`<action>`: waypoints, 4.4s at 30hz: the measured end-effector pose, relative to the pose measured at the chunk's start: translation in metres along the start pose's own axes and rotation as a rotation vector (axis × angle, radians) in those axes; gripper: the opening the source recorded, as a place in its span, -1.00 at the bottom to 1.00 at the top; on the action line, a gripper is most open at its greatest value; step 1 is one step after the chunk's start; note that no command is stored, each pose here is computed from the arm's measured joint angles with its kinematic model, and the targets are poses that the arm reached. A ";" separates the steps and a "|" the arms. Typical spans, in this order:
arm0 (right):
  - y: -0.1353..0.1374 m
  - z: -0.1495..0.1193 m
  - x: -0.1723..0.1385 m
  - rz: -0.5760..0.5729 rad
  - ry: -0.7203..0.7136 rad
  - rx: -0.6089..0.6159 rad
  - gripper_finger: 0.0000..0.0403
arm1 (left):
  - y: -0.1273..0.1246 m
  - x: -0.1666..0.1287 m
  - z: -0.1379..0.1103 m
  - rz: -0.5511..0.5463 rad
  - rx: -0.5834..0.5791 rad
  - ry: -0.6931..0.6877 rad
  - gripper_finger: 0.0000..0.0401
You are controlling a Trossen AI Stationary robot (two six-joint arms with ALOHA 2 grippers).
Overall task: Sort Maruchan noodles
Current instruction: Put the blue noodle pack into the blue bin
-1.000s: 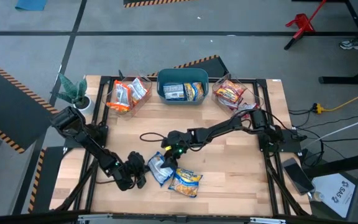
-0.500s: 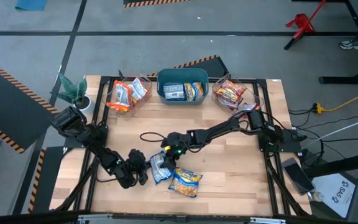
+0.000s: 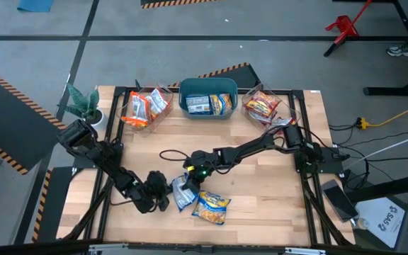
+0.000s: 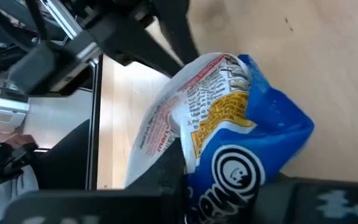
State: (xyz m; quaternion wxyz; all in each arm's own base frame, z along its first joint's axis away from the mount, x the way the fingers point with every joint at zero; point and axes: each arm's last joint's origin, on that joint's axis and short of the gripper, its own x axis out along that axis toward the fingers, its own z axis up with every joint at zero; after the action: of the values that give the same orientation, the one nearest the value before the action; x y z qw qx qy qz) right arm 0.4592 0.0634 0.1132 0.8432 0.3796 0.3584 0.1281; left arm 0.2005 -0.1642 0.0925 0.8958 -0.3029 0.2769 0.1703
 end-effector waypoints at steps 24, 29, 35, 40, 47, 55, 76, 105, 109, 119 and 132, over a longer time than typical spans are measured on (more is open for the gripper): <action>0.049 0.092 -0.160 -0.951 -0.159 -0.565 -0.77 | -0.021 -0.047 0.046 -0.191 -0.015 -0.004 -1.00; 0.060 0.113 -0.176 -1.400 -0.099 -0.907 -0.77 | -0.018 -0.046 0.045 -0.157 0.005 -0.015 -1.00; 0.032 0.111 -0.175 -1.492 0.208 -1.194 -0.90 | -0.016 -0.046 0.045 -0.133 0.034 -0.027 -1.00; 0.000 0.099 -0.171 -1.435 0.384 -1.350 -0.93 | -0.014 -0.046 0.045 -0.113 0.054 -0.044 -1.00; -0.029 0.102 -0.177 -1.511 0.383 -1.428 -0.84 | -0.012 -0.045 0.045 -0.081 0.069 -0.068 -1.00; -0.049 0.108 -0.172 -1.410 0.350 -1.496 -0.90 | -0.009 -0.045 0.045 -0.046 0.085 -0.097 -1.00; -0.084 0.135 -0.165 -1.445 0.361 -1.398 -0.83 | -0.007 -0.044 0.047 -0.027 0.081 -0.101 -1.00; -0.031 0.144 -0.176 -1.089 0.334 -1.154 0.08 | -0.008 -0.044 0.047 -0.030 0.061 -0.096 -1.00; -0.034 0.141 -0.179 -1.031 0.338 -1.086 -0.02 | -0.007 -0.044 0.046 -0.023 0.067 -0.094 -1.00; -0.045 0.135 -0.172 -0.942 0.361 -1.000 -0.59 | -0.006 -0.043 0.046 -0.016 0.072 -0.097 -1.00; -0.073 0.138 -0.149 -1.003 0.350 -1.028 -0.92 | -0.004 -0.043 0.047 0.005 0.084 -0.095 -1.00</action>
State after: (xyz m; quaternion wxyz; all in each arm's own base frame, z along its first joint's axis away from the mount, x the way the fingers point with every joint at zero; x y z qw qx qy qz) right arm 0.4462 -0.1349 0.1978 0.8025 -0.2989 0.5127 -0.0624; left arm 0.1870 -0.1431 0.1508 0.9196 -0.2559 0.2416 0.1748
